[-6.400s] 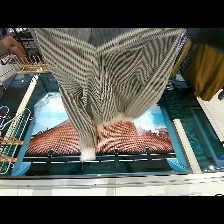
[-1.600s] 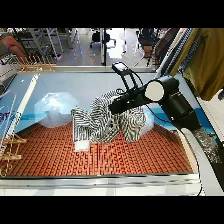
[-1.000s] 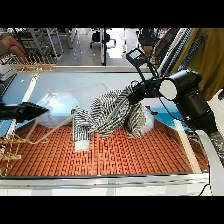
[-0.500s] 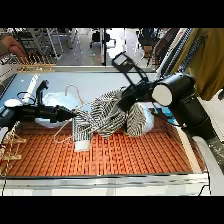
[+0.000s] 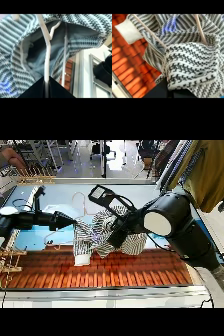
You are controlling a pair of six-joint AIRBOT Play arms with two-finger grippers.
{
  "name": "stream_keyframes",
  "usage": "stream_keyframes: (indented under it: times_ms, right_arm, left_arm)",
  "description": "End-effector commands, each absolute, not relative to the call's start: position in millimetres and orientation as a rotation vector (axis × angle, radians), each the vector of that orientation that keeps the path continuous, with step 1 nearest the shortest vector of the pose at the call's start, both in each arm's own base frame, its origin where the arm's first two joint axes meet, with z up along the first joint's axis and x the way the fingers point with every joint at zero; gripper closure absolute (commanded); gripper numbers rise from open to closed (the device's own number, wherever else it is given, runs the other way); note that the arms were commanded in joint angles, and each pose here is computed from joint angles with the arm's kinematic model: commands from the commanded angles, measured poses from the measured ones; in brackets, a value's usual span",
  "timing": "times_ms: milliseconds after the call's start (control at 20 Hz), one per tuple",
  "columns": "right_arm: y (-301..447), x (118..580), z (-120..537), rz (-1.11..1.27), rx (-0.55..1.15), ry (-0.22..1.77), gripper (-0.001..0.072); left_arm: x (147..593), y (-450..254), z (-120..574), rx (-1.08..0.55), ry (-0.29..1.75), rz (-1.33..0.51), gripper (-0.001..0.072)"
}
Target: Fold the clothes and pants, and hang the long-sleeved shirts on hangers.
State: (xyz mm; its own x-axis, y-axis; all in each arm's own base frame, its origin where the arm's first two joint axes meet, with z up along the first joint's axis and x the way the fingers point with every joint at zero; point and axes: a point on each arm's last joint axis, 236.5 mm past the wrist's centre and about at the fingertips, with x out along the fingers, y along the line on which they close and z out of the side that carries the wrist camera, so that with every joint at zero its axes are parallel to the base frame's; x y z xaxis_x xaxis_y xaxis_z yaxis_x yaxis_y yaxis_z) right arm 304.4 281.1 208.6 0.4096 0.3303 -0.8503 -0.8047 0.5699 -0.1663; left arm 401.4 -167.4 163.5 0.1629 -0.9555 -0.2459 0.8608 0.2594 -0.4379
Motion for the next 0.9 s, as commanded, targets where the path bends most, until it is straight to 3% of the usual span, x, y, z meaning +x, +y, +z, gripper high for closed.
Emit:
stream_keyframes:
  times_ms: [0,200,450,700,850]
  right_arm:
    - [262.6,314.1,213.9,0.672,-0.546,0.904,0.0665]
    - [275.0,329.4,227.3,0.679,-0.505,0.809,0.0665]
    - [294.8,335.8,242.3,0.723,-0.449,0.721,0.0665]
    - [330.0,277.8,236.5,0.954,-0.482,0.768,0.0665]
    - [331.5,240.9,237.1,1.024,-0.537,0.801,0.0665]
  left_arm:
    - [416.6,-143.0,202.6,-0.192,0.395,-1.205,0.0686]
    - [411.6,-144.3,225.0,-0.213,0.325,-1.225,0.0687]
    - [361.9,-197.3,200.4,-0.227,0.442,-1.515,0.0686]
    - [377.7,-240.2,169.2,-0.324,0.497,-1.542,0.0688]
    - [391.4,-247.7,192.9,-0.458,0.367,-1.558,0.0686]
